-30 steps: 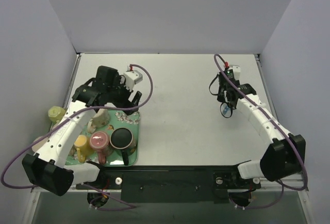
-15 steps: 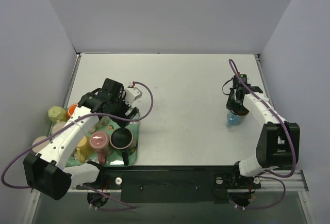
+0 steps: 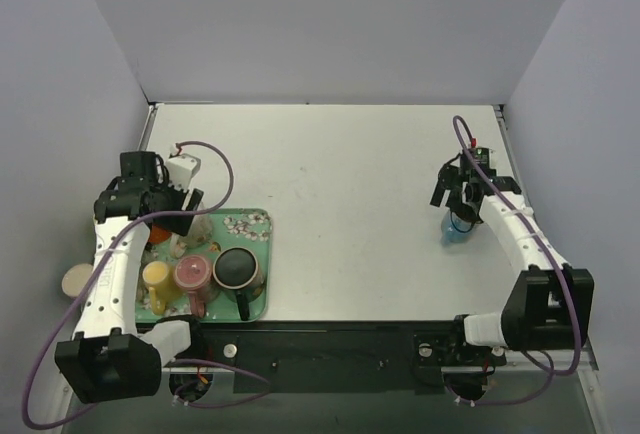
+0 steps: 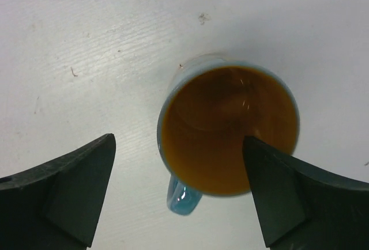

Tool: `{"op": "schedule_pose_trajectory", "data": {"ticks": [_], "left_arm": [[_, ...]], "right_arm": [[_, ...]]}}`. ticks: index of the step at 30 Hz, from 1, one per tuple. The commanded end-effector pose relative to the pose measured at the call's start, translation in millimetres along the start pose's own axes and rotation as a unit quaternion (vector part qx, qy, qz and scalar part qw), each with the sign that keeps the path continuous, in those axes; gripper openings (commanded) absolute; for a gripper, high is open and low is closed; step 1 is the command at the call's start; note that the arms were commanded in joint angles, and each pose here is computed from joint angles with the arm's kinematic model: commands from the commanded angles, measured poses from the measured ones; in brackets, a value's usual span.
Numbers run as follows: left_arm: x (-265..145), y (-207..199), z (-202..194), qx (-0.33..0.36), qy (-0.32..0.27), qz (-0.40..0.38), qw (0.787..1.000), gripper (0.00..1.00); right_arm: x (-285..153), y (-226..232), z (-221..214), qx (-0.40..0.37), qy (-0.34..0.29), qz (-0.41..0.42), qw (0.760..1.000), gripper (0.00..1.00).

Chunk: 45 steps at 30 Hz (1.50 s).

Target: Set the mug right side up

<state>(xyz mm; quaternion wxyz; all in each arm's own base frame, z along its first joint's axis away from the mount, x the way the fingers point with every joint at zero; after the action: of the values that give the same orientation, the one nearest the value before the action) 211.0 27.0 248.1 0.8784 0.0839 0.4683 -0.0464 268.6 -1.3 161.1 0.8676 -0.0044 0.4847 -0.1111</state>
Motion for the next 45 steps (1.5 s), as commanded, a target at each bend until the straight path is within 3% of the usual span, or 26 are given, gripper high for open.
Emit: {"op": "schedule_pose_trajectory", "data": {"ticks": [1, 9, 20, 22, 23, 25, 26, 31, 36, 45], "left_arm": [[8, 12, -19, 0.000, 0.032, -0.011, 0.999, 0.81], [53, 22, -31, -0.038, 0.043, 0.033, 0.998, 0.64], [101, 22, -45, -0.055, 0.053, 0.021, 0.997, 0.53], [101, 21, -44, -0.060, 0.051, 0.013, 0.997, 0.38], [100, 21, -43, -0.065, 0.049, 0.006, 0.997, 0.23], [96, 19, -42, -0.075, 0.039, -0.004, 0.996, 0.05], [93, 19, -41, -0.076, 0.030, -0.003, 0.997, 0.00], [77, 18, -33, -0.087, -0.003, 0.001, 0.996, 0.00], [34, 10, 0, -0.104, -0.083, -0.046, 0.990, 0.00], [9, 2, 26, -0.131, -0.115, -0.099, 0.980, 0.00]], "right_arm": [[-40, -4, -1, -0.016, -0.050, -0.023, 0.998, 0.89], [-60, -1, 1, -0.024, -0.097, -0.003, 0.995, 0.89], [-65, 1, 2, -0.022, -0.120, 0.008, 0.992, 0.89], [-67, 1, 1, -0.022, -0.122, 0.011, 0.992, 0.89], [-67, 2, 1, -0.021, -0.123, 0.013, 0.992, 0.89], [-69, 5, 1, -0.023, -0.126, 0.019, 0.992, 0.89], [-70, 6, 2, -0.024, -0.129, 0.021, 0.991, 0.89], [-79, 12, 5, -0.032, -0.133, 0.032, 0.990, 0.88], [-100, 22, 9, -0.032, -0.162, 0.059, 0.984, 0.88], [-135, 53, 12, -0.074, -0.220, 0.100, 0.968, 0.88]]}}
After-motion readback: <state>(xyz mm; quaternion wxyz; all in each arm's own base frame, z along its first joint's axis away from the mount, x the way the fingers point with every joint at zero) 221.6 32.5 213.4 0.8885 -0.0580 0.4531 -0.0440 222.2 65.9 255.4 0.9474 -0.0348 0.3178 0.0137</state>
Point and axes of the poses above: each gripper's point midway between its finger pads, its own x axis out along the fingers, its own y axis along the line the jaws close on, z = x × y, the point moved 8 cm from there along -x, back along the fingers, and after that the axes turned 11 degrees about -x, right-handed, at the moved point
